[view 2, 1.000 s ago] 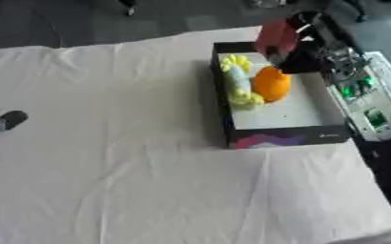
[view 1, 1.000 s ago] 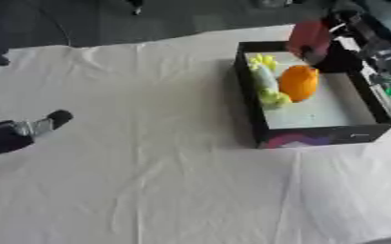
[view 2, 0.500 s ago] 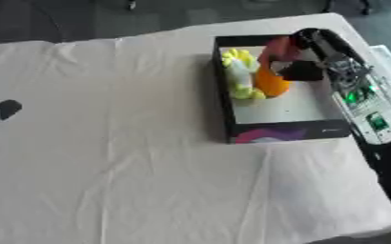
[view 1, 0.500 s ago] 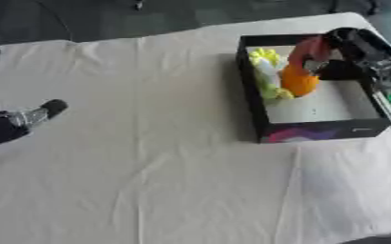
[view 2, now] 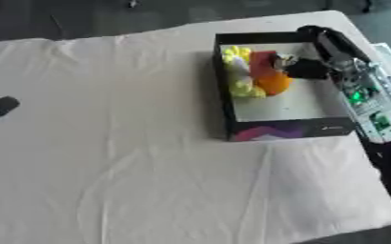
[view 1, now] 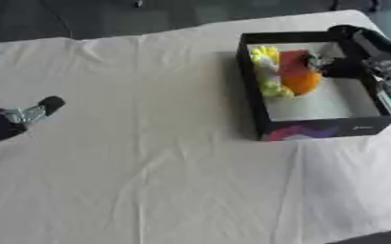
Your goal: Pick up the objects with one hand, pass them to the other hand, and then place them into the box on the other side of the table.
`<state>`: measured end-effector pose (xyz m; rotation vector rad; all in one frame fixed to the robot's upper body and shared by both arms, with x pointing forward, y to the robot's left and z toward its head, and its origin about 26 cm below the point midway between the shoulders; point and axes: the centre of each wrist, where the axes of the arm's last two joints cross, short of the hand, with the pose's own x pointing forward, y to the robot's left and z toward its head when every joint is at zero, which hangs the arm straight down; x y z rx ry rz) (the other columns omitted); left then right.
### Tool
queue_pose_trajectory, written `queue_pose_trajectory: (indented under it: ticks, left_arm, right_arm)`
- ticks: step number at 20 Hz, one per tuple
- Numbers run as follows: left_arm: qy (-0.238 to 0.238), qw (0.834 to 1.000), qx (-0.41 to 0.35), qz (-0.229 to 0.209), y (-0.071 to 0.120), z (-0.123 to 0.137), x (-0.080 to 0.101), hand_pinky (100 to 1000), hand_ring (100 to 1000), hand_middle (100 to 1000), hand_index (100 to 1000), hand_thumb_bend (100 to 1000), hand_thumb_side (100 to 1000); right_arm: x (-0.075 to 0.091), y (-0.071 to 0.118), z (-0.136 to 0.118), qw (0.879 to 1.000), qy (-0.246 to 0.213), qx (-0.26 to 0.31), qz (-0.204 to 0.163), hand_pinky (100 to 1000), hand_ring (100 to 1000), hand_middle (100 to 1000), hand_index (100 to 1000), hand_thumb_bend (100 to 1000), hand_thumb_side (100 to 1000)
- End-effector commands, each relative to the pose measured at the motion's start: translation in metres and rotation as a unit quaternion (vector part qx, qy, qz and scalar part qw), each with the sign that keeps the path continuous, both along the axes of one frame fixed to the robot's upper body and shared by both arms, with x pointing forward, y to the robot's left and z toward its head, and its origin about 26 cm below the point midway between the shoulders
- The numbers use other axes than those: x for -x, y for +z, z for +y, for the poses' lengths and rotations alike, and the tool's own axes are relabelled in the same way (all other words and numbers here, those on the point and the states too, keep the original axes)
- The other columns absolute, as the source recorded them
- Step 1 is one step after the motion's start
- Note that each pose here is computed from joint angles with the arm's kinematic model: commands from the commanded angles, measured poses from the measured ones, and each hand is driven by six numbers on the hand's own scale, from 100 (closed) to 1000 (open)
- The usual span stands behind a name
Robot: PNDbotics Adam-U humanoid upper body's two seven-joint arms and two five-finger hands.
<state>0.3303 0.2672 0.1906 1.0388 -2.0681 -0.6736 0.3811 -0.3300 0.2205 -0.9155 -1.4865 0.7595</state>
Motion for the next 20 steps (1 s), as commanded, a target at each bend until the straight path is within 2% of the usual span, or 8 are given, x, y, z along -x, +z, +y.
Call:
queue_pose_trajectory:
  ticks: [1,3,6,7,11,14,16,20]
  left_arm:
    - [0.004,1.0,-0.006,-0.016,0.01,0.005,0.002,801,739,613,826,832,476]
    - [0.005,1.0,-0.005,-0.016,0.009,0.005,0.002,800,739,609,825,828,478]
    - [0.016,1.0,0.01,-0.02,0.009,0.008,0.004,800,735,601,825,783,497]
    - [0.02,0.999,0.018,-0.023,0.01,0.01,0.004,802,735,600,825,759,511]
    - [0.041,0.997,0.053,-0.032,0.011,0.018,0.007,806,735,600,828,701,528]
    - [0.063,0.994,0.082,-0.036,0.008,0.027,0.01,808,739,608,831,640,540]
    - [0.074,0.991,0.108,-0.038,0.007,0.031,0.011,811,746,619,836,573,559]
    - [0.065,0.98,0.183,-0.041,0.003,0.037,0.013,816,776,672,853,434,604]
  right_arm:
    - [0.003,0.017,-0.007,1.0,-0.012,0.012,-0.027,963,954,895,939,387,506]
    - [0.003,0.018,-0.005,0.999,-0.011,0.006,-0.032,964,952,894,938,370,510]
    - [0.007,0.025,-0.001,0.996,-0.005,-0.047,-0.069,979,954,899,945,128,627]
    - [0.008,0.027,0.001,0.993,-0.002,-0.079,-0.085,983,955,902,953,100,680]
    - [0.01,0.029,0.011,0.973,0.018,-0.188,-0.131,1000,963,917,985,100,740]
    - [0.01,0.027,0.017,0.956,0.039,-0.248,-0.154,1000,961,913,982,100,643]
    - [0.01,0.023,0.021,0.943,0.05,-0.278,-0.174,1000,952,904,968,181,535]
    - [0.01,0.014,0.025,0.924,0.064,-0.32,-0.199,1000,951,904,965,127,540]
